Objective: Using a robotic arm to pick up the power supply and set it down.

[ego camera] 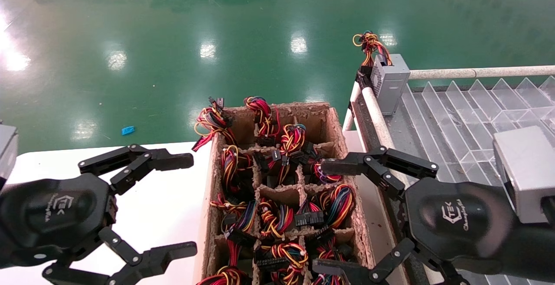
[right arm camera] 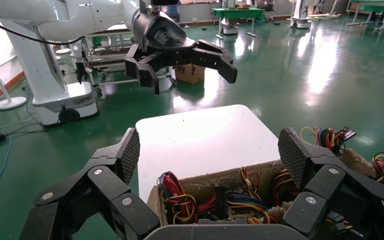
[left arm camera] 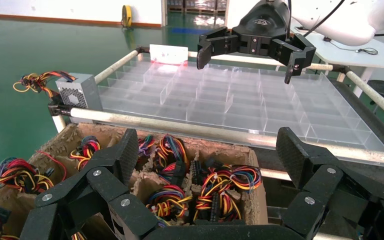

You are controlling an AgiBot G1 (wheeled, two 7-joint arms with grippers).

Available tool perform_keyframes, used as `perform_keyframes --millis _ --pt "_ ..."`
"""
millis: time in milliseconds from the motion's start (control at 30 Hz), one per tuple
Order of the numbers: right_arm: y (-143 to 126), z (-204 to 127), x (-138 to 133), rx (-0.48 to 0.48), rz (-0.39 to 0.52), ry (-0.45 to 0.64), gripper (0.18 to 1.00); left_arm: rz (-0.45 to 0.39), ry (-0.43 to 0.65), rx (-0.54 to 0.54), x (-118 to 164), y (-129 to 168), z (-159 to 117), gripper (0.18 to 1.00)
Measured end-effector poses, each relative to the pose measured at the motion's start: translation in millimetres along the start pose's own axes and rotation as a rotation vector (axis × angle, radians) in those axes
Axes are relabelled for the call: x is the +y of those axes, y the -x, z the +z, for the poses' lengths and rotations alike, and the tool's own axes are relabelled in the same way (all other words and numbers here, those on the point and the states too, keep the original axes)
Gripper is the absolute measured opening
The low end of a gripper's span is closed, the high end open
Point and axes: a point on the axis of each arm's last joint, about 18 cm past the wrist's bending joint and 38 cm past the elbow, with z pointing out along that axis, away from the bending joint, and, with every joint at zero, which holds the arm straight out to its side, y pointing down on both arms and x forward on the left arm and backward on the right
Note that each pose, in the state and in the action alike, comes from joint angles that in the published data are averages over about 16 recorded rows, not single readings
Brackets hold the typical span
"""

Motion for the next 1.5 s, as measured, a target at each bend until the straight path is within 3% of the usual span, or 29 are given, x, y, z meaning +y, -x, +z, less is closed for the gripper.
perform_keyframes --millis 500,833,1167,1500 --pt "-2 1 1 0.011 -0.005 0.003 1.000 0.000 0.000 0.000 0 0 0 0.997" --pt "-31 10 12 0.158 -0.026 0.037 1.000 0.000 0.000 0.000 0 0 0 0.956" --pt "-78 33 42 0.402 0.048 0.094 1.000 0.000 0.000 0.000 0 0 0 0.807" --pt "-108 67 77 0.530 0.139 0.146 0.997 0.000 0.000 0.000 0 0 0 0.581"
